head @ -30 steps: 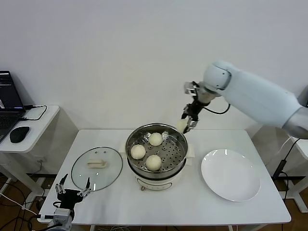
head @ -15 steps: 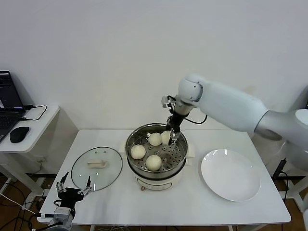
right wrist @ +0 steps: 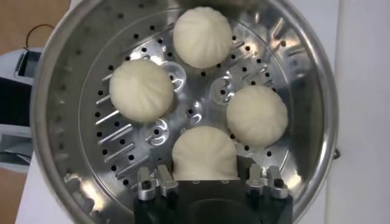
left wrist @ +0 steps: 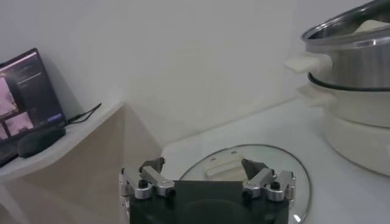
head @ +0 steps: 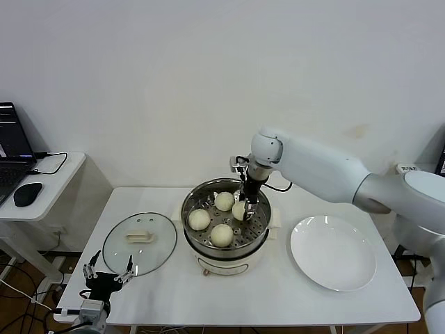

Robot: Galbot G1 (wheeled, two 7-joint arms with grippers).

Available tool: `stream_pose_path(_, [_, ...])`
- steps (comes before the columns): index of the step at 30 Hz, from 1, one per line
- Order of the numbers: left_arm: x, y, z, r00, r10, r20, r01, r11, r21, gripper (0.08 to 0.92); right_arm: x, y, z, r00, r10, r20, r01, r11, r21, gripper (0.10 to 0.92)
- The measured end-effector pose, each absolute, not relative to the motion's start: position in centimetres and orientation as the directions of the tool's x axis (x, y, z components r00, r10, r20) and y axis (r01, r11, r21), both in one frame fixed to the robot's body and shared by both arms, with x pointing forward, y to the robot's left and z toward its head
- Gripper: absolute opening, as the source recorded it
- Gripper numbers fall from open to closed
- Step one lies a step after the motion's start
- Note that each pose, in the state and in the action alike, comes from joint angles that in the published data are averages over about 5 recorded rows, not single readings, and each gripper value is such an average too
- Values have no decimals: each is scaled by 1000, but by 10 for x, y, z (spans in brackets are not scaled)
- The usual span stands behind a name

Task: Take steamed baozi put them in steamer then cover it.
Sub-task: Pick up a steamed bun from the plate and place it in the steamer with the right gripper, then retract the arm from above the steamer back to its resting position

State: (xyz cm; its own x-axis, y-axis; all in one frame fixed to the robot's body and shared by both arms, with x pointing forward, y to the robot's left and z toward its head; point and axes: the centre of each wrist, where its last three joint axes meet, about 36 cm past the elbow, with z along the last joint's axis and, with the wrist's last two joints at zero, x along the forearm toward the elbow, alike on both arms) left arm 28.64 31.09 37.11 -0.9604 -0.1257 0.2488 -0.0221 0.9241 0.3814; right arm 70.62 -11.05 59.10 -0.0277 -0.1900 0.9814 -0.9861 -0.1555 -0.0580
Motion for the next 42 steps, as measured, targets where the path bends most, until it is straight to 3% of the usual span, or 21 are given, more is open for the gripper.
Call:
stream_pose_path(7, [287,308,369,-960,-122,252,-18,926,378,823,705,-115,585,-24,-180,983,-987,-152,-52,639])
stream_pose_path(15, [288,307,369,-961,-118,252,-15,927,375,823,703,-121,588,-36,-192,981,-989,-137,-63,810])
stream_pose_path(21, [288,306,371,-962,-117,248,-16,926,376,823,702,-134,610,-56,-231,971,-990,-113,-84,822])
stream_pose_path(25, [289,308,373,-963,-114,243,-13,925,380,823,698,-154,631,-88,-301,950,-991,-70,-114,823])
stream_pose_path(29, [291,307,374,-966,-104,238,-6,924,382,823,691,-180,651,-169,-416,893,-983,11,-181,823])
stream_pose_path(34, [297,306,373,-970,-102,220,-15,930,367,823,675,-215,667,-347,-540,767,-937,167,-307,823])
stream_pose_path(38, [303,307,373,-974,-110,199,-32,933,360,823,654,-245,665,-497,-601,626,-867,327,-375,823])
stream_pose_path(42, [308,308,374,-976,-120,181,-49,933,355,823,628,-272,647,-626,-624,468,-780,488,-393,823])
